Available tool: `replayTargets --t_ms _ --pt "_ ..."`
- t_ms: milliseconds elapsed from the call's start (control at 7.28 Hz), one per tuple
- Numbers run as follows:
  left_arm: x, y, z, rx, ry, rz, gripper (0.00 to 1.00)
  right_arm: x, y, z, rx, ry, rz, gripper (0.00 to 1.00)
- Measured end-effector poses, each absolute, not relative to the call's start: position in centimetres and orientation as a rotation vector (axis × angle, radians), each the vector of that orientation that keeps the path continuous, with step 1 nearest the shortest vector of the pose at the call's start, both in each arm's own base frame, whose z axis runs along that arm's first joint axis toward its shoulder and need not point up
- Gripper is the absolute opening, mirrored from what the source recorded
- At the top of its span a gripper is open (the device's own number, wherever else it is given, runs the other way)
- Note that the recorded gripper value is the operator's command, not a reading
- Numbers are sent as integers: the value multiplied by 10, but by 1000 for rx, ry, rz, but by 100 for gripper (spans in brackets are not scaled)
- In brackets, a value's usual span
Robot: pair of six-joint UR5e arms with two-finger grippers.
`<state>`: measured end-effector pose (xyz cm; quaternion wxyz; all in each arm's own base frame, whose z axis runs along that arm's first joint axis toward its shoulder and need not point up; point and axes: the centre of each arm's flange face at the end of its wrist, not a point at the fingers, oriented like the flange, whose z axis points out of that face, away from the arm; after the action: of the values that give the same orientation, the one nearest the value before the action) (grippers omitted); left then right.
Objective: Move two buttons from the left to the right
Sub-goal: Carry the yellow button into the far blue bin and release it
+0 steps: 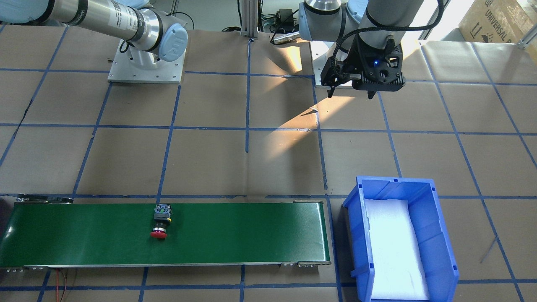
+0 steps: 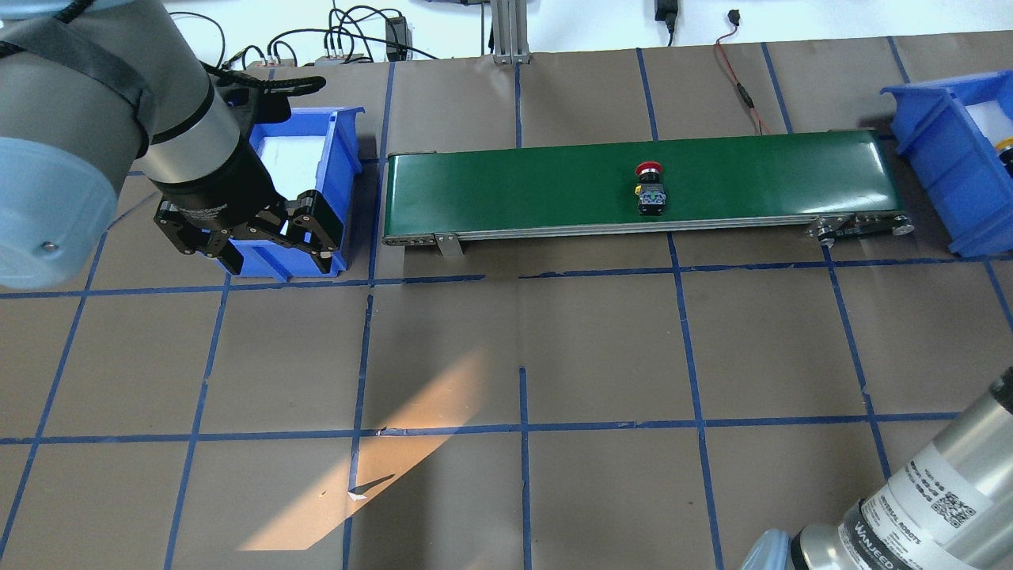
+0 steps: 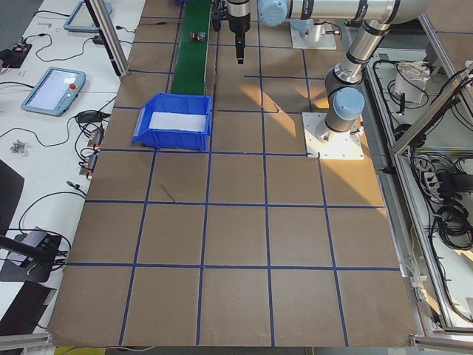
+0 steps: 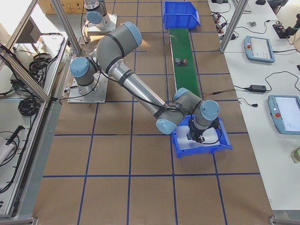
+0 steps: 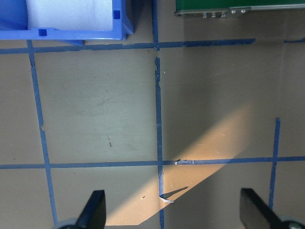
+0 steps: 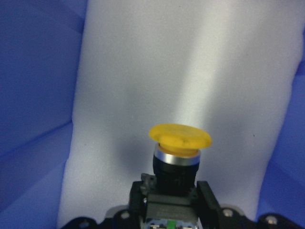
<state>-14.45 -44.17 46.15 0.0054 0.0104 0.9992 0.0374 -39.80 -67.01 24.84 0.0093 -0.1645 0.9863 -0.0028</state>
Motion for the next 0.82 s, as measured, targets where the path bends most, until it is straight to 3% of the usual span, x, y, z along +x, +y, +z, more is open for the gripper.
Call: replayTargets --t_ms 412,824 --pt "-144 -442 461 33 3128 116 100 -378 -665 287 -435 3116 -19 100" --pt "-144 -442 461 33 3128 116 100 -283 -618 359 -370 3144 -21 100"
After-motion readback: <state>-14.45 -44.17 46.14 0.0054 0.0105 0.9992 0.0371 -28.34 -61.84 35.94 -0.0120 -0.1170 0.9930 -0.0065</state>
